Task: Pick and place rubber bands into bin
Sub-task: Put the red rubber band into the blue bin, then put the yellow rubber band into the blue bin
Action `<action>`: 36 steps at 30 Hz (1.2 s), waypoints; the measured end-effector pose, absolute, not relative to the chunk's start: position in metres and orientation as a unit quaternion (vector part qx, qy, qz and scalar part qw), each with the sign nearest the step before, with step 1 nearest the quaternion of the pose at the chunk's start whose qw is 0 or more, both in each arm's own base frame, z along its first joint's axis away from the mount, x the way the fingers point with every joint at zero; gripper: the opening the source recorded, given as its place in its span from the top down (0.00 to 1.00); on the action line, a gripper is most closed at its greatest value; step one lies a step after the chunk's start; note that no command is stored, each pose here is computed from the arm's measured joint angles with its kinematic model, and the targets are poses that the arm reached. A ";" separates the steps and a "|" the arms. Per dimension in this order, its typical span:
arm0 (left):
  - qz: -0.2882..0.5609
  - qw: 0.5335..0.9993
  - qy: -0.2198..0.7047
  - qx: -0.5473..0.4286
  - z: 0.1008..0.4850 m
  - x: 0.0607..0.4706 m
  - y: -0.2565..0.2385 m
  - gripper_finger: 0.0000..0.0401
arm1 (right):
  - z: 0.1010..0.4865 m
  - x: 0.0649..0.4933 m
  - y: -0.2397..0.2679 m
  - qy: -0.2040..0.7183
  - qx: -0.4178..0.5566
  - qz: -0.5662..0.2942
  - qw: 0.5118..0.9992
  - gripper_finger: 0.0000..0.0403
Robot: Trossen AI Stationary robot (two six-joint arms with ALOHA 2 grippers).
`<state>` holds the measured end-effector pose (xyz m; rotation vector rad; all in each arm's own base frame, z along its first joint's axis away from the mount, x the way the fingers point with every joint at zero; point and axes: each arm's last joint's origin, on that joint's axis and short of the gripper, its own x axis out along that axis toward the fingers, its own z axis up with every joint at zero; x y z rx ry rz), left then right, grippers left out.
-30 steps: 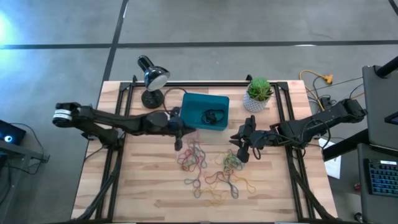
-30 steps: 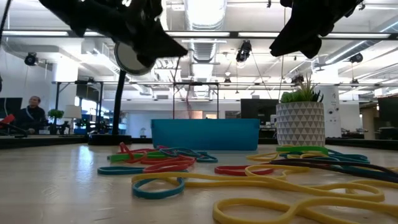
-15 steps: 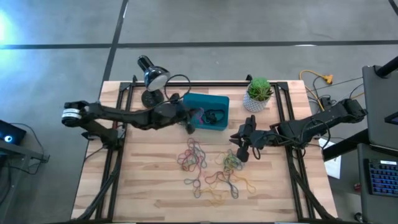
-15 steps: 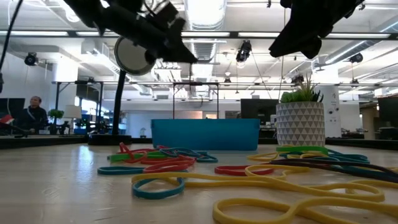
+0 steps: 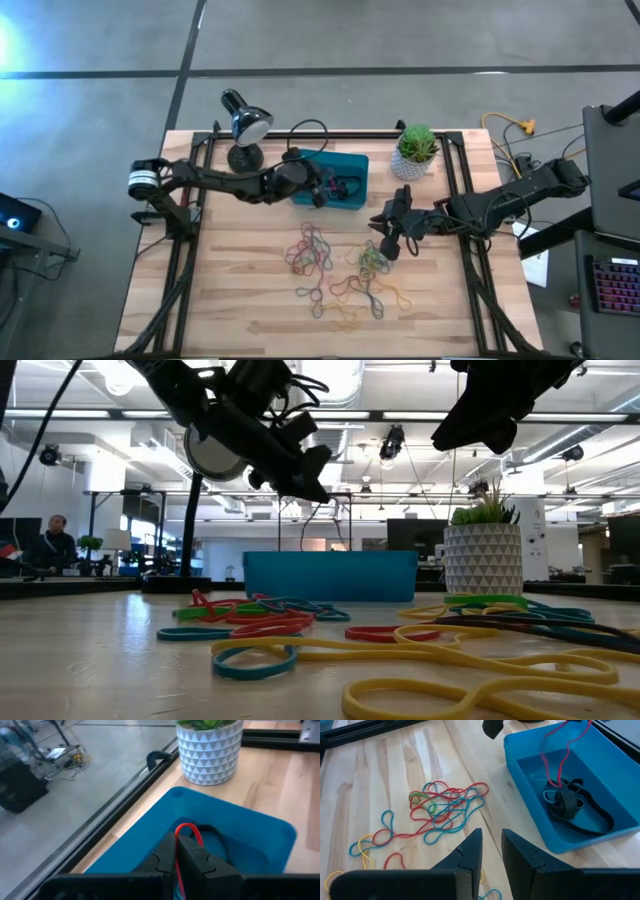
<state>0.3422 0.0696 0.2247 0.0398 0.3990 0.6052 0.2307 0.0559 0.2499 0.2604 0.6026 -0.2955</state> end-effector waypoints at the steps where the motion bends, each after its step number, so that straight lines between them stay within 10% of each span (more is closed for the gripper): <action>1: 0.287 0.937 0.196 0.019 0.225 0.342 0.070 0.99 | 0.250 0.231 0.056 0.294 0.127 -0.146 0.936 0.84; 16: 0.252 0.938 0.239 0.009 0.224 0.338 0.070 0.71 | 0.250 0.231 0.055 0.286 0.124 -0.163 0.936 0.83; 36: 0.041 0.981 0.188 -0.025 0.277 0.283 0.007 0.70 | 0.188 0.247 0.070 0.429 0.121 -0.070 0.892 0.83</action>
